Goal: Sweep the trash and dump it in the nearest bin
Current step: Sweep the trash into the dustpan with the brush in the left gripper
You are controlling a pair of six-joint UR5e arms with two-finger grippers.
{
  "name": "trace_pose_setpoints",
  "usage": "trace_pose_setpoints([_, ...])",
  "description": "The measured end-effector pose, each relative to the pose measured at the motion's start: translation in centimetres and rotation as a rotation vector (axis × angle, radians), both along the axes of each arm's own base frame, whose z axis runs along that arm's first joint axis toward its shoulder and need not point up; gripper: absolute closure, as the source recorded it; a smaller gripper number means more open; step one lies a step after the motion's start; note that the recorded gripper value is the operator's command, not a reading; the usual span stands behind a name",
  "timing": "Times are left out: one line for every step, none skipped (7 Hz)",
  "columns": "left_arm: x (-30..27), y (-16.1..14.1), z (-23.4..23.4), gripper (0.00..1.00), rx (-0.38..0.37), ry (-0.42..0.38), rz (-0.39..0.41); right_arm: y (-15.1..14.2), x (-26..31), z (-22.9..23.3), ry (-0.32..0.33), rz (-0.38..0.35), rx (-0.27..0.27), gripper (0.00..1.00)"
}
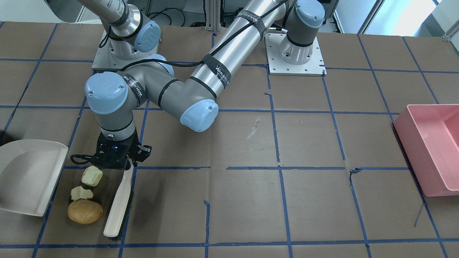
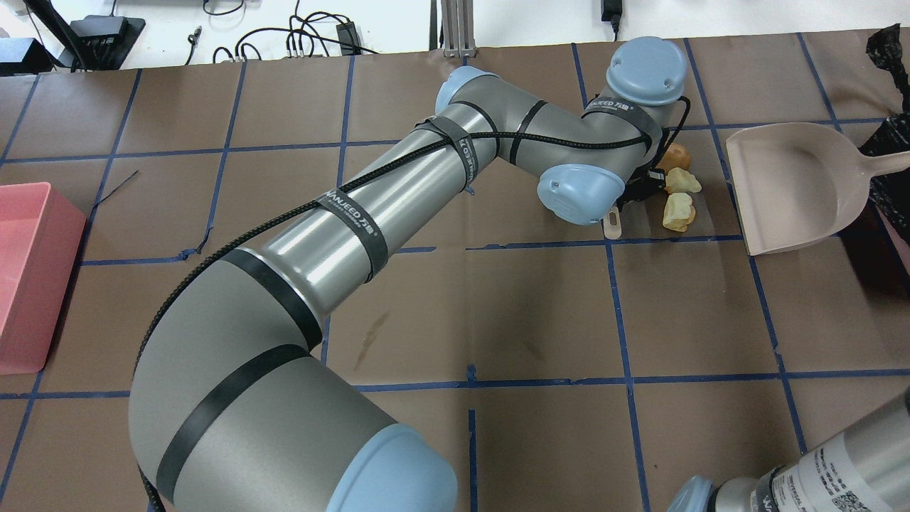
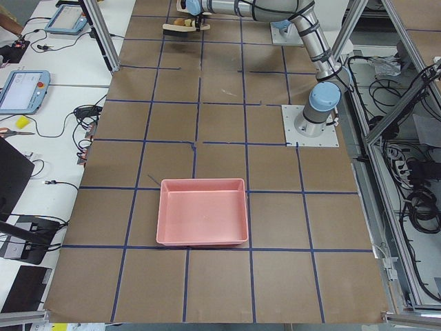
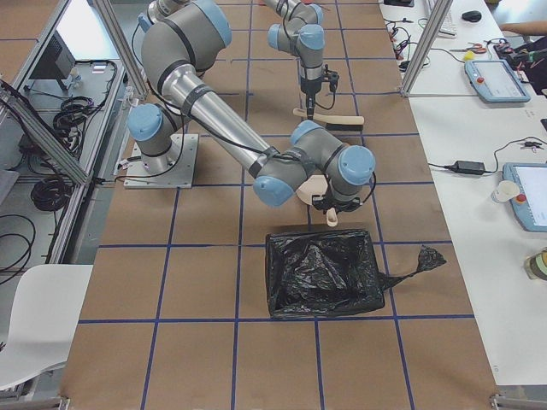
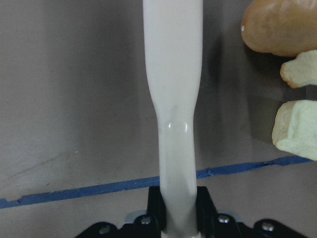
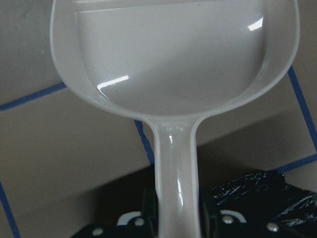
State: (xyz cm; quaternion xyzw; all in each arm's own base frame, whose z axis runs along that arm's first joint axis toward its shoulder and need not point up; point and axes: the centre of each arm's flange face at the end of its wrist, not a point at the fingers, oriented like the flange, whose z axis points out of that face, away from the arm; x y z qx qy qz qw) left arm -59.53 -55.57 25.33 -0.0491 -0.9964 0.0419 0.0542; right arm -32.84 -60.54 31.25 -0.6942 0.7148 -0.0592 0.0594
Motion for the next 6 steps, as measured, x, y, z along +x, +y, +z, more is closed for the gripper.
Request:
trace_pose_setpoints([-1.3,1.0,-0.8,1.0,0.007,-0.003,-0.006,-0.3,0.3,-0.6,-0.013,0.041,-0.005,1.0])
trace_pose_setpoints([-2.8,2.5,-1.7,1.0,0.018,-0.009,-0.011,-0.6,0.4,-1.2,-0.021,0.07,-0.005,1.0])
trace_pose_setpoints([-4.5,4.5,-2.8,1.0,0.031,-0.016,-0.017,-0.7,0.4,-1.6,-0.023,0.084,-0.007,1.0])
trace_pose_setpoints([-6.2,6.6,-3.6,1.0,0.04,-0.021,-0.02,-0.8,0.4,-1.6,-0.02,0.085,-0.011,1.0])
trace_pose_setpoints([-7.7,8.5,-3.9,1.0,0.045,-0.023,-0.026,-1.1,0.4,-2.0,-0.024,0.07,-0.015,1.0])
trace_pose_setpoints([-9.1,10.2,-3.9,1.0,0.042,-0.022,-0.042,-1.5,0.5,-2.8,-0.039,0.04,-0.021,1.0])
